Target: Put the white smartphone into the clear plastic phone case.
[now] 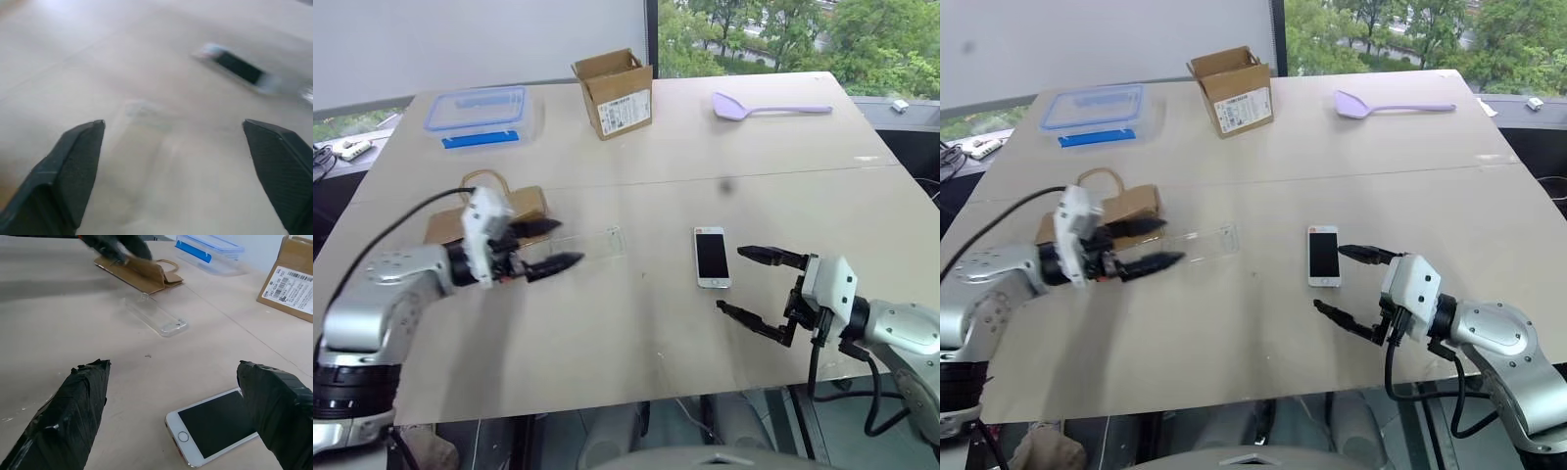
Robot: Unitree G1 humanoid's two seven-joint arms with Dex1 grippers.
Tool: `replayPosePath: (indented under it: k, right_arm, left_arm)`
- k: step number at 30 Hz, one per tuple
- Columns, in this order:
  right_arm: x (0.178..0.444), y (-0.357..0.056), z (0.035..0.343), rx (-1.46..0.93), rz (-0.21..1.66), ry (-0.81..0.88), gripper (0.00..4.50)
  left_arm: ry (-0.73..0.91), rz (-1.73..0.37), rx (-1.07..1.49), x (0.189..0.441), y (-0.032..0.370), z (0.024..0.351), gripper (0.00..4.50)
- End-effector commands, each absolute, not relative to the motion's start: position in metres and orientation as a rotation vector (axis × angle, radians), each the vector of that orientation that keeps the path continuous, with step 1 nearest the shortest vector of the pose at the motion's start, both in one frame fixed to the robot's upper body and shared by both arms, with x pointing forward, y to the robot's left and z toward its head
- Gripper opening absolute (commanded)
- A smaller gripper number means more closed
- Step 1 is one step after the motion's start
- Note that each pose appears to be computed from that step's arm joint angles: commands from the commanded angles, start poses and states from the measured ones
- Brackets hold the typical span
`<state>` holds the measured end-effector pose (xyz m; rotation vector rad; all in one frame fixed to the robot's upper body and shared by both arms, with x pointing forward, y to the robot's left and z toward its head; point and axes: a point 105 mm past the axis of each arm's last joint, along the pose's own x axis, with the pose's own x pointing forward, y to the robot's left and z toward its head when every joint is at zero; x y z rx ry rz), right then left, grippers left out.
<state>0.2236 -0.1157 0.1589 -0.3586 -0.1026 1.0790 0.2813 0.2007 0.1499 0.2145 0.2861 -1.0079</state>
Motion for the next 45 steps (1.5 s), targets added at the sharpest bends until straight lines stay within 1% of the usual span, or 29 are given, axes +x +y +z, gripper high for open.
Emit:
replayPosePath:
  k: [1, 4, 7, 10, 13, 16, 18, 19, 21, 23, 27, 30, 32, 36, 40, 43, 45]
  right_arm:
    - [0.221, -0.113, 0.167, -0.36, 1.088, -0.133, 4.5]
    - [0.218, -0.115, 0.166, -0.368, 1.081, -0.12, 4.5]
    - [0.214, -0.117, 0.165, -0.371, 1.074, -0.107, 4.5]
    - [0.207, -0.118, 0.164, -0.375, 1.062, -0.091, 4.5]
    - [0.203, -0.12, 0.162, -0.38, 1.036, -0.08, 4.5]
    - [0.202, -0.121, 0.161, -0.381, 1.021, -0.076, 4.5]
    - [0.202, -0.121, 0.162, -0.375, 1.012, -0.077, 4.5]
    - [0.202, -0.121, 0.161, -0.373, 1.01, -0.076, 4.5]
    - [0.202, -0.12, 0.161, -0.373, 1.01, -0.075, 4.5]
    - [0.202, -0.12, 0.16, -0.373, 1.009, -0.074, 4.5]
    - [0.202, -0.122, 0.159, -0.355, 1.009, -0.054, 4.5]
    - [0.202, -0.122, 0.159, -0.339, 1.017, -0.036, 4.5]
    - [0.202, -0.124, 0.159, -0.355, 1.004, -0.026, 4.5]
    - [0.206, -0.13, 0.153, -0.413, 0.944, 0.028, 4.5]
    - [0.21, -0.131, 0.151, -0.387, 0.915, 0.065, 4.5]
    - [0.213, -0.131, 0.15, -0.36, 0.898, 0.079, 4.5]
    - [0.218, -0.13, 0.149, -0.342, 0.881, 0.081, 4.5]
  left_arm:
    - [0.337, -1.057, 0.328, 0.284, 0.2, 0.132, 4.44]
    - [0.378, -1.059, 0.417, 0.304, 0.206, 0.112, 4.44]
    - [0.39, -1.067, 0.475, 0.319, 0.208, 0.102, 4.44]
    - [0.435, -1.099, 0.515, 0.325, 0.209, 0.088, 4.44]
    - [0.495, -1.19, 0.521, 0.318, 0.207, 0.075, 3.65]
    - [0.526, -1.253, 0.517, 0.311, 0.204, 0.067, 2.34]
    - [0.532, -1.279, 0.499, 0.308, 0.202, 0.065, 1.56]
    - [0.529, -1.292, 0.501, 0.307, 0.201, 0.064, 0.99]
    - [0.519, -1.323, 0.492, 0.304, 0.195, 0.065, 0.1]
    - [0.492, -1.368, 0.45, 0.301, 0.183, 0.073, 0.02]
    - [0.442, -1.5, 0.396, 0.282, 0.151, 0.093, 0.02]
    - [0.46, -1.569, 0.379, 0.267, 0.134, 0.1, 0.02]
    - [0.486, -1.579, 0.39, 0.261, 0.122, 0.098, 0.02]
    - [0.534, -1.536, 0.421, 0.264, 0.108, 0.089, 0.02]
    - [0.54, -1.475, 0.428, 0.273, 0.091, 0.083, 0.02]
    - [0.55, -1.433, 0.436, 0.277, 0.088, 0.079, 0.02]
    - [0.527, -1.38, 0.453, 0.285, 0.085, 0.078, 0.02]
